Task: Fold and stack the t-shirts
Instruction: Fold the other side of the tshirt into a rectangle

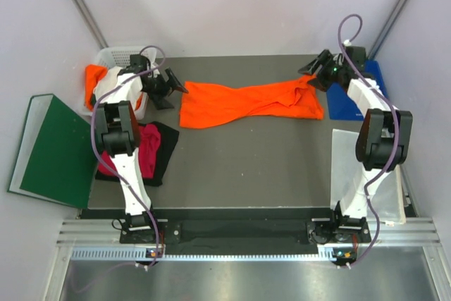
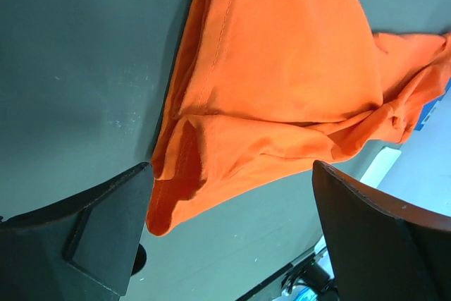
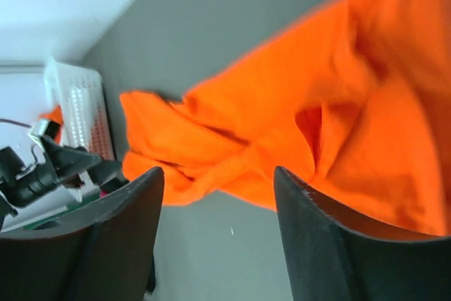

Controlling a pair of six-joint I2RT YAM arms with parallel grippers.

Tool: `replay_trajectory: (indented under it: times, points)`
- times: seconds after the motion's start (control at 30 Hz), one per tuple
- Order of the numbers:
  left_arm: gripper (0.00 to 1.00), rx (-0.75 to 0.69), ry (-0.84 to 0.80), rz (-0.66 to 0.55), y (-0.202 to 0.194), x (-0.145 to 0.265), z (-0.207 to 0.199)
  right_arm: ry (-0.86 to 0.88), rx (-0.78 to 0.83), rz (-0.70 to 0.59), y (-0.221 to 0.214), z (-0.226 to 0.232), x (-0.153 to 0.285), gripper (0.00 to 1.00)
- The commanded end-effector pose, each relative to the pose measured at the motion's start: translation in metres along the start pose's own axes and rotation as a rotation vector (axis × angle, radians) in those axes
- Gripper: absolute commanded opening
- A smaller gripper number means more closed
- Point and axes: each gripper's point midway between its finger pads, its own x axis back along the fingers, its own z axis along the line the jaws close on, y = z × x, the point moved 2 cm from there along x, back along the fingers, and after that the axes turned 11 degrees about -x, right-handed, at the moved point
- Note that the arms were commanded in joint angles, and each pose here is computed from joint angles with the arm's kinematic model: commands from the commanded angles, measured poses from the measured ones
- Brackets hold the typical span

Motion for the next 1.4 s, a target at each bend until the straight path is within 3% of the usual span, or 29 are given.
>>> replay_trajectory:
  times: [0.0,0.23,0.53,0.73,0.87,0.93,1.07,1.23,1.3,1.33,1.37]
  points:
    - [0.99,-0.06,0.029,-0.112,0.022,0.028,-0.001,-0.119,-0.093,0.164,-0.056,-0.043,-0.014,0.61]
    - [0.99,-0.078,0.014,-0.107,0.022,0.029,-0.003,-0.204,-0.132,0.209,-0.075,-0.07,-0.021,0.57]
    - [0.99,-0.076,-0.008,-0.097,0.023,0.025,-0.005,-0.209,-0.105,0.224,-0.083,-0.071,-0.056,0.55]
    - [0.99,-0.075,-0.016,-0.077,0.019,0.022,-0.003,-0.173,-0.102,0.229,-0.087,-0.057,-0.083,0.4]
    - [0.99,-0.07,-0.009,-0.066,0.015,0.022,0.0,-0.138,-0.098,0.209,-0.083,-0.043,-0.09,0.13]
    - [0.99,-0.07,-0.008,-0.063,0.014,0.021,0.0,-0.114,-0.088,0.191,-0.08,-0.033,-0.09,0.07]
    - [0.99,-0.07,-0.012,-0.067,0.015,0.022,-0.001,-0.043,-0.029,0.121,-0.061,0.0,-0.087,0.03]
    - [0.99,-0.084,-0.035,-0.074,0.018,0.022,-0.006,0.038,0.041,0.013,-0.03,0.041,-0.083,0.03]
    - [0.99,-0.089,-0.048,-0.075,0.018,0.022,-0.008,0.028,0.029,0.014,-0.026,0.032,-0.096,0.06]
    - [0.99,-0.093,-0.051,-0.075,0.018,0.022,-0.009,0.043,0.033,0.001,-0.019,0.04,-0.099,0.33]
    - [0.99,-0.099,-0.071,-0.072,0.017,0.022,-0.012,0.064,0.025,0.01,-0.019,0.038,-0.109,0.44]
